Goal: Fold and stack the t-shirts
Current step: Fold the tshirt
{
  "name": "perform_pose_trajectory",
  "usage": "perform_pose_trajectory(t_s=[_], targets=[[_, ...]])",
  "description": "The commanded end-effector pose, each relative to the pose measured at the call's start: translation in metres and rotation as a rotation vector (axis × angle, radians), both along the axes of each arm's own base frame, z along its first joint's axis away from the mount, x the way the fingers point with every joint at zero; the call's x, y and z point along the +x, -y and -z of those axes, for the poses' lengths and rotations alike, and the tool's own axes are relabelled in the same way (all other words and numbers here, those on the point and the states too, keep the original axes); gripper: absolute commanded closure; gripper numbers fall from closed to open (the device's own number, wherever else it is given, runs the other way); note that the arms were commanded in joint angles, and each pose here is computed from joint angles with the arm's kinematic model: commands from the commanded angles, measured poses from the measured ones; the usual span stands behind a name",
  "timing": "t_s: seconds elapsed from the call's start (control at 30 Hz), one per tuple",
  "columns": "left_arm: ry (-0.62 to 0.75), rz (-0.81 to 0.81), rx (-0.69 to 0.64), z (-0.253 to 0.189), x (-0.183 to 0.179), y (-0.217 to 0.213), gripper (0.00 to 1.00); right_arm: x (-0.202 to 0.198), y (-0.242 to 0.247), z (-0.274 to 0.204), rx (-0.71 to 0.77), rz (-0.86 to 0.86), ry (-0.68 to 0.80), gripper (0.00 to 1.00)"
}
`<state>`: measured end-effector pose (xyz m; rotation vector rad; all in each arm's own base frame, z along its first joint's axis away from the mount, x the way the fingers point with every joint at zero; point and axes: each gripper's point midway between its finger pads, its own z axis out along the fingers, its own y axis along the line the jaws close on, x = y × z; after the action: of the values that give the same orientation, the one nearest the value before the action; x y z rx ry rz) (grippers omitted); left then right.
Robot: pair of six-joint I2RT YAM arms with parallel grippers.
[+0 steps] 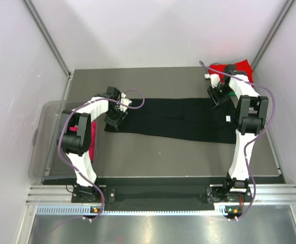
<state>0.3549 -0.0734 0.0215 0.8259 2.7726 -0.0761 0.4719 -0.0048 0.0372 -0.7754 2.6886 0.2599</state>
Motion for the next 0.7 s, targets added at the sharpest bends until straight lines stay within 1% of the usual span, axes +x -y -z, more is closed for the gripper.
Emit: perform_pose_trajectory(t_s=[0.0, 0.1, 0.17, 0.2, 0.23, 0.3, 0.37, 0.43, 0.53, 0.67], targets=[[-0.013, -0.010, -0.024, 0.003, -0.007, 0.002, 0.55, 0.015, 0.001, -0.007, 0.021, 0.015, 0.036, 0.59], [-0.015, -0.012, -0.023, 0.004, -0.007, 0.002, 0.55, 0.016, -0.002, -0.008, 0.040, 0.017, 0.035, 0.64], [-0.015, -0.010, -0.024, 0.004, -0.007, 0.002, 0.55, 0.018, -0.003, -0.010, 0.044, 0.016, 0.038, 0.69], [-0.013, -0.011, -0.023, 0.004, -0.006, 0.002, 0.55, 0.018, -0.002, -0.011, 0.045, 0.017, 0.040, 0.73], [-0.015, -0.012, -0.024, 0.005, -0.006, 0.002, 0.55, 0.018, -0.002, -0.012, 0.044, 0.019, 0.044, 0.75], [-0.020, -0.012, -0.025, 0.005, -0.007, 0.003, 0.55, 0.019, -0.003, -0.016, 0.044, 0.018, 0.057, 0.73], [-0.020, -0.012, -0.025, 0.005, -0.007, 0.003, 0.55, 0.022, -0.002, -0.022, 0.041, 0.023, 0.078, 0.66], [-0.019, -0.011, -0.027, 0.005, -0.007, 0.003, 0.55, 0.023, -0.001, -0.023, 0.036, 0.026, 0.083, 0.66], [-0.019, -0.011, -0.023, 0.005, -0.007, 0.002, 0.55, 0.025, 0.000, -0.024, 0.034, 0.023, 0.090, 0.74], [-0.021, -0.011, -0.023, 0.006, -0.009, 0.002, 0.55, 0.024, -0.002, -0.026, 0.045, 0.016, 0.093, 0.93]])
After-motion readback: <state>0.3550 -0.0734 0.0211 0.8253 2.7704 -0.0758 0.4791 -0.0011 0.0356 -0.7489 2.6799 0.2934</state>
